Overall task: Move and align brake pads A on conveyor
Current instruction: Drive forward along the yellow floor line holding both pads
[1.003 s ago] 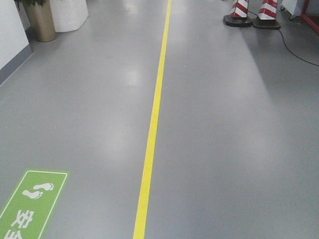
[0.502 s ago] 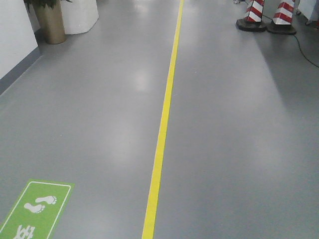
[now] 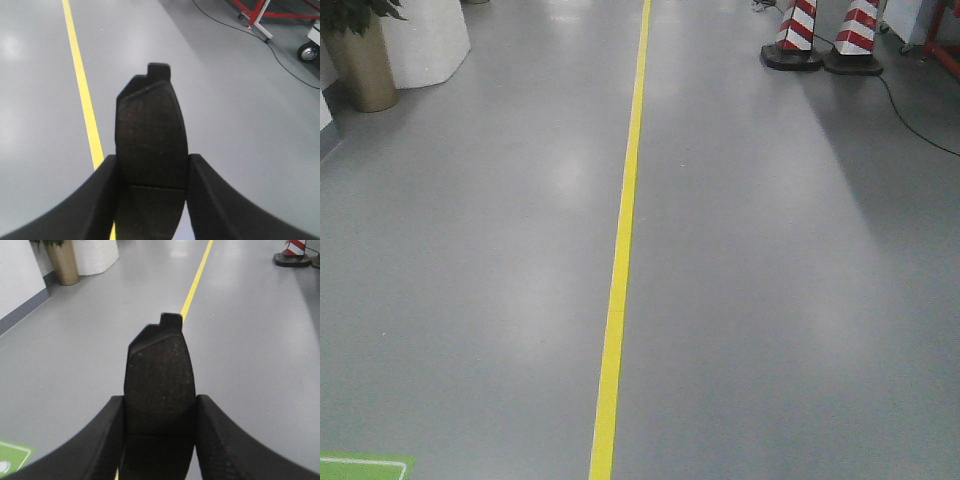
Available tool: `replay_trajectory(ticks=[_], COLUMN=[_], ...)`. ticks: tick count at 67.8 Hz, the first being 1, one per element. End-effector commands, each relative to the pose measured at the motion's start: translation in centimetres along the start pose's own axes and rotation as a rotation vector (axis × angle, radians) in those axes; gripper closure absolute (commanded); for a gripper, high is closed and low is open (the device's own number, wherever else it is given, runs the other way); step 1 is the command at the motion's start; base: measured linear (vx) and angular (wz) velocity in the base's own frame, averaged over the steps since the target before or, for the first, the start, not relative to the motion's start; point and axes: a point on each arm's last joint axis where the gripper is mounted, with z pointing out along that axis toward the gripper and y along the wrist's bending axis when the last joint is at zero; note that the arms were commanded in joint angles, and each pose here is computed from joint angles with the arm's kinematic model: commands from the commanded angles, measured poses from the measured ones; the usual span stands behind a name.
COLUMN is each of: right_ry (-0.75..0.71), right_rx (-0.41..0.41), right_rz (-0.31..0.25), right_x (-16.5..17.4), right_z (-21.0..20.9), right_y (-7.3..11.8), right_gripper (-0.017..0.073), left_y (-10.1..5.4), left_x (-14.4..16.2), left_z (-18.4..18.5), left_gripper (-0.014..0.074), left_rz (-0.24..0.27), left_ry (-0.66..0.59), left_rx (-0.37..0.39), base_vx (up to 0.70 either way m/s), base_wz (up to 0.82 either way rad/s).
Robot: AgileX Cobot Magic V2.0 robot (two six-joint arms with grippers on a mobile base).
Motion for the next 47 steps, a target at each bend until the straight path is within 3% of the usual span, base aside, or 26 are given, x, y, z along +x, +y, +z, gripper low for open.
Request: replay_trajectory(ticks=[1,47], right_ry=[-0.119,-0.119], right_rx=[-0.016,-0.016], right_rz=[-0.019,-0.019], right_x=[-1.73,-1.73], right_z=[-0.41,-0.41], right_y=[0.2,0.2], right_gripper=[0.0564,0.0564], left_y=[-0.47,-0.47], left_x=[-1.53,-1.53], left_z=[-0.48,-0.48], left_gripper=[0.0599,0.0599], left_rz=[-0.003,-0.003], left_ry=[-0.106,-0.106], left_rx=[0.038,0.039], base_vx=[0.55,0.6], base_wz=[-0.19,-0.08])
